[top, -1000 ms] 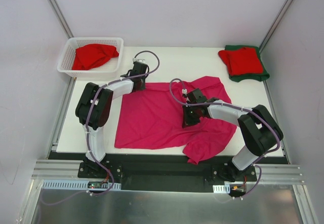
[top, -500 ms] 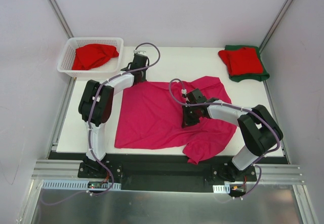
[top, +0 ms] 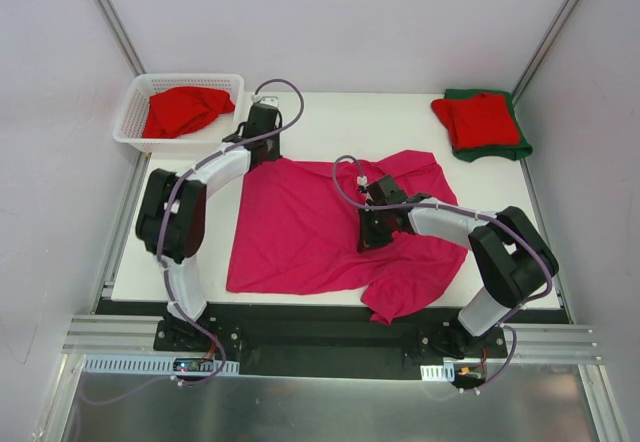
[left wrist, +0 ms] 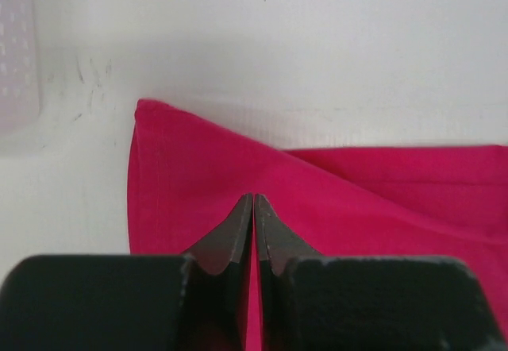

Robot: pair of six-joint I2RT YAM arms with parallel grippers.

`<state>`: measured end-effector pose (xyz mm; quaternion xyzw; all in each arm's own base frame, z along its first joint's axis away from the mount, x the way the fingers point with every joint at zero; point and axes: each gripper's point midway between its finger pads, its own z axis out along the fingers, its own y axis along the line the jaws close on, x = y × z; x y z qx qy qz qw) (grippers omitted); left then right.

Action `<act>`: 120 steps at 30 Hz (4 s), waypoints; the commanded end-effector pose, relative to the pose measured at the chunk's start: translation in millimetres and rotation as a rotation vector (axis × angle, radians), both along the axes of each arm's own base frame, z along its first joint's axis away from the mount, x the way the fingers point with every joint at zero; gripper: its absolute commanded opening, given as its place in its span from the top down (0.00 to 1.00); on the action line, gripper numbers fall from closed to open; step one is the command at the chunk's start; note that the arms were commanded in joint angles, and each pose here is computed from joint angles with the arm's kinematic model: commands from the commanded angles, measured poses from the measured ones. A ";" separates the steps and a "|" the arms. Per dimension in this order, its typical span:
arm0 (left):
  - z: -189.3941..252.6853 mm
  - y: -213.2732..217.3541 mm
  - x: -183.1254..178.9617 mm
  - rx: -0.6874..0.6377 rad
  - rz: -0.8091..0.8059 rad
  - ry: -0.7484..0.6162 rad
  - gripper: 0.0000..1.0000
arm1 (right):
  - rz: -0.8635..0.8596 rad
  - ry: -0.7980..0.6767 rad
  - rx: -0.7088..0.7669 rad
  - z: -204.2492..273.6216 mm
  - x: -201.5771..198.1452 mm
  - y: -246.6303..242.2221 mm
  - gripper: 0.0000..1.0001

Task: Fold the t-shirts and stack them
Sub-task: Flatten out the tshirt

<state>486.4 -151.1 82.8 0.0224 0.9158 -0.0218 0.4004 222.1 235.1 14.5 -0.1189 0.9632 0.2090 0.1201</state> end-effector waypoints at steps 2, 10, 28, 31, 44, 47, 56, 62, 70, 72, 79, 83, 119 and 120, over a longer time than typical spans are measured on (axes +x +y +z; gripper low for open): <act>48.6 -15.0 -52.2 -0.215 -0.029 -0.023 0.94 | 0.004 0.029 -0.052 -11.6 -9.2 -3.6 0.99; 31.2 -48.2 -127.6 -0.270 -0.094 0.026 0.82 | 0.009 -0.115 -0.052 33.5 21.2 3.0 0.99; -65.4 -97.2 -191.8 -0.309 -0.156 0.186 0.72 | -0.088 -0.326 -0.219 81.2 108.8 -19.9 0.55; -69.1 -96.9 -194.3 -0.309 -0.153 0.193 0.73 | -0.137 -0.316 -0.258 73.1 123.2 -34.8 0.56; -83.4 -74.2 -223.8 -0.293 -0.123 0.236 0.73 | -0.306 -0.326 -0.279 84.8 177.5 -91.6 0.55; -84.3 -66.2 -231.5 -0.284 -0.112 0.238 0.73 | -0.320 -0.326 -0.276 85.5 184.2 -96.4 0.56; -84.6 -45.9 -247.9 -0.257 -0.082 0.239 0.73 | -0.356 -0.301 -0.293 71.9 201.6 -105.8 0.55; -86.2 -32.1 -259.0 -0.246 -0.051 0.241 0.73 | -0.387 -0.281 -0.295 65.6 206.4 -113.1 0.56; -86.8 -25.0 -263.8 -0.235 -0.036 0.237 0.73 | -0.388 -0.260 -0.270 56.4 208.1 -110.6 0.56; -86.8 -25.2 -263.4 -0.234 -0.036 0.238 0.73 | -0.396 -0.264 -0.281 56.0 210.0 -113.2 0.56; -86.4 -25.3 -263.3 -0.232 -0.037 0.239 0.74 | -0.452 -0.293 -0.336 60.5 223.4 -133.3 0.46; -85.6 -25.2 -263.4 -0.233 -0.037 0.238 0.74 | -0.480 -0.302 -0.330 64.7 232.3 -141.5 0.45; -86.7 -19.1 -266.0 -0.217 -0.023 0.236 0.74 | -0.615 -0.272 -0.263 54.1 264.4 -194.6 0.46; -86.7 -19.0 -265.9 -0.218 -0.022 0.237 0.74 | -0.613 -0.271 -0.256 53.0 264.8 -193.5 0.46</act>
